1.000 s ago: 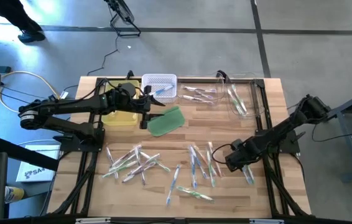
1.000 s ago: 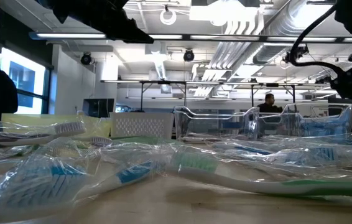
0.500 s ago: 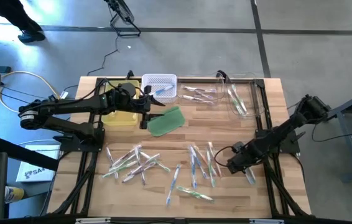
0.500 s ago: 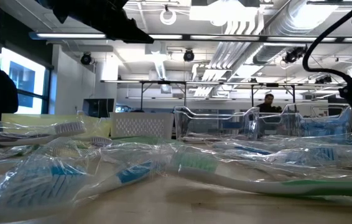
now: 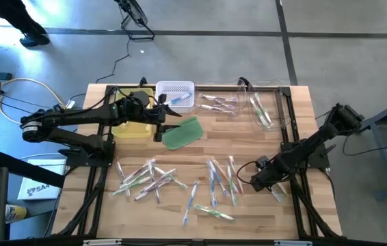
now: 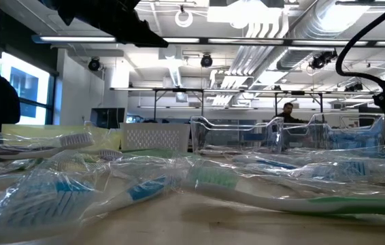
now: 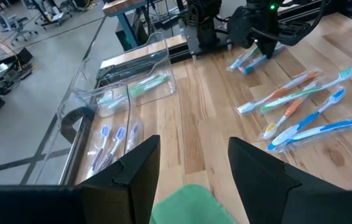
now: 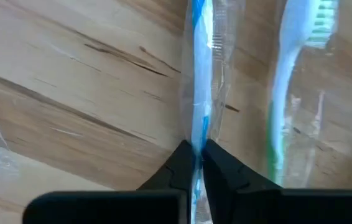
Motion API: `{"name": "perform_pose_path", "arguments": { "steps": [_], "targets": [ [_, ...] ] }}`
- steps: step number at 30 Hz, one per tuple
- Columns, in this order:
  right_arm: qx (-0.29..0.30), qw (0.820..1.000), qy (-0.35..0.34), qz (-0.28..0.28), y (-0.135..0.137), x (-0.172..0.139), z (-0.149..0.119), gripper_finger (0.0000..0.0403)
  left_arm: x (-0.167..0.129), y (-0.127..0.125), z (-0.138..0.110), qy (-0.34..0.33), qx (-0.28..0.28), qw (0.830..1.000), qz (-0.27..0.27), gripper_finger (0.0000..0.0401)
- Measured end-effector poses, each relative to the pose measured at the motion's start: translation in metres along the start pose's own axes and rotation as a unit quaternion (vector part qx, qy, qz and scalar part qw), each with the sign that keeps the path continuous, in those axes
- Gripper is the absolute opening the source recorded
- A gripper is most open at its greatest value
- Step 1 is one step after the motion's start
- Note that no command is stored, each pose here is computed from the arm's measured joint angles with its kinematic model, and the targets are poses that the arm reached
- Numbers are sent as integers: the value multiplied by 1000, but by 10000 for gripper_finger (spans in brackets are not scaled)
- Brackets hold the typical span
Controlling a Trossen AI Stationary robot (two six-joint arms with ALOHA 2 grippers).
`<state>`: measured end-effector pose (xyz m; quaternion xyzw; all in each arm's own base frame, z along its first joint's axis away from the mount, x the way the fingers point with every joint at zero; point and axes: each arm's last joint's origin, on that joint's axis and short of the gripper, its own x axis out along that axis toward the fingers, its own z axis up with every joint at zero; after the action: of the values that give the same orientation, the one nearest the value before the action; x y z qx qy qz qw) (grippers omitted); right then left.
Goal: Pick & Place Toothbrushes
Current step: Put the blue toothbrush into the white bin
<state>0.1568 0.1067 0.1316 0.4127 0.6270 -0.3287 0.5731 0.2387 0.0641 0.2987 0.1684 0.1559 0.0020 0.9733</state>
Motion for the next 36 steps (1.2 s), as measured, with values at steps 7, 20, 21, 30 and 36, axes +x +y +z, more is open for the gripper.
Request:
{"name": "perform_pose_path", "arguments": {
  "steps": [7,20,21,30,36],
  "targets": [
    [-38,999,0,29,5,-1,0,12,0,0,0,1,-4,1000,0,184],
    [-96,985,-62,127,19,-14,12,8,0,0,0,0,-27,1000,1,184],
    [-101,984,-69,126,19,-16,14,8,0,0,0,0,-29,1000,1,184],
    [-142,975,-130,115,14,-28,40,8,0,0,0,0,-32,999,1,184],
    [-180,963,-166,112,11,-36,55,7,0,0,1,-4,-31,999,3,184]
  ]
}}
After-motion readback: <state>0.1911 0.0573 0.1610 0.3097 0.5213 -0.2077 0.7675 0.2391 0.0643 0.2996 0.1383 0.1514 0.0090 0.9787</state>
